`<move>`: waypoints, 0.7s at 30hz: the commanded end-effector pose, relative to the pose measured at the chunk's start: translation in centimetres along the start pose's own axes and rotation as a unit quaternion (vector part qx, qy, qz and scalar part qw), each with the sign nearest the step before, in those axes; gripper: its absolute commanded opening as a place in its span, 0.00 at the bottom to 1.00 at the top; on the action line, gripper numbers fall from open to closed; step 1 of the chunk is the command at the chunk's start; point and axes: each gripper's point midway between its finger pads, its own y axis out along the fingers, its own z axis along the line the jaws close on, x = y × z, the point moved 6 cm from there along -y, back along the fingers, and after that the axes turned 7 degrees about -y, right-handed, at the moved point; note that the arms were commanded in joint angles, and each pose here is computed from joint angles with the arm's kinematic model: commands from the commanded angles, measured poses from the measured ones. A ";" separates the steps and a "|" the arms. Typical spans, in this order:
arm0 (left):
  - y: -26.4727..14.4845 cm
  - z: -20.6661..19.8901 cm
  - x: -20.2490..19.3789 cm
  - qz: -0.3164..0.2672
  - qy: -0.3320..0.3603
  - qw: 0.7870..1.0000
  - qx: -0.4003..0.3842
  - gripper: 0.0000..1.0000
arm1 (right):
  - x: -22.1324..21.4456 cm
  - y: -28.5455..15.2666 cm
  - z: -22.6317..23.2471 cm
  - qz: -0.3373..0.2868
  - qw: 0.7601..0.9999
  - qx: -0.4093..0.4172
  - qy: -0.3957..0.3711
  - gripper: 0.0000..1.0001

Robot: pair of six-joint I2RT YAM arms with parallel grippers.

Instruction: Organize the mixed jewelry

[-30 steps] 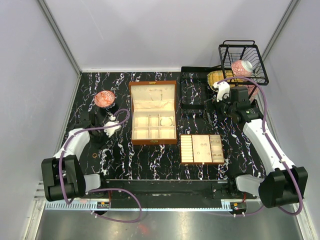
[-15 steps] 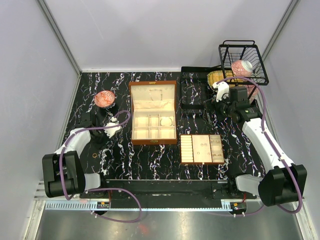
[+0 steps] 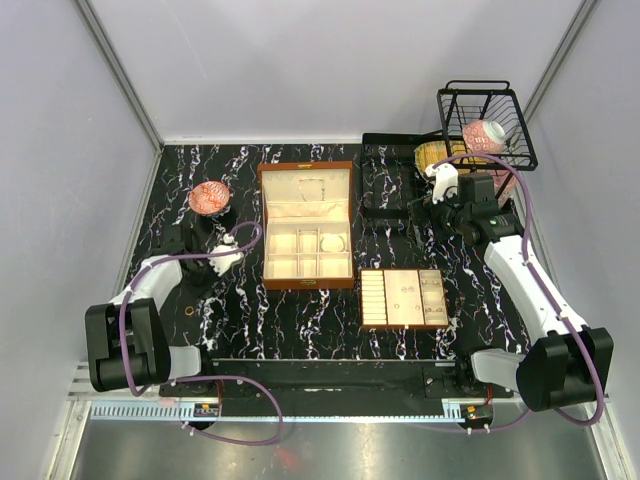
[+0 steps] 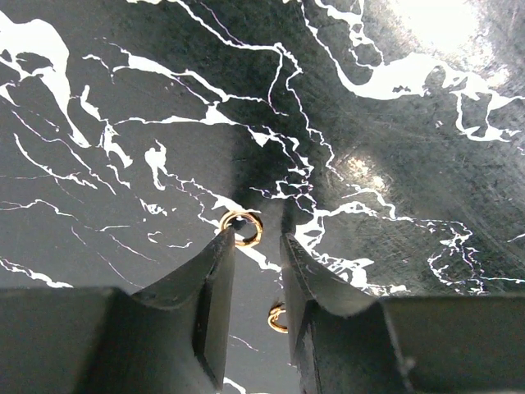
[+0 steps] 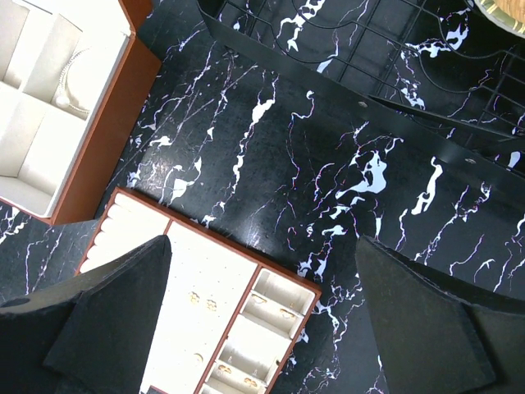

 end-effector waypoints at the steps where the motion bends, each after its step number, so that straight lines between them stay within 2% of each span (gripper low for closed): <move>1: 0.5 0.2 -0.2 -0.003 0.011 1.000 0.002 0.32 | 1.0 -0.4 -0.5 -0.010 1.000 -0.011 -0.010 1.00; 13: 1.2 0.0 -0.7 0.001 0.017 1.000 0.003 0.30 | 0.9 -0.3 -0.5 -0.007 1.000 -0.011 -0.012 1.00; 21: 2.1 -0.7 -2.0 0.019 0.024 1.000 -0.004 0.24 | 0.9 -0.2 -0.5 -0.005 1.000 -0.011 -0.011 1.00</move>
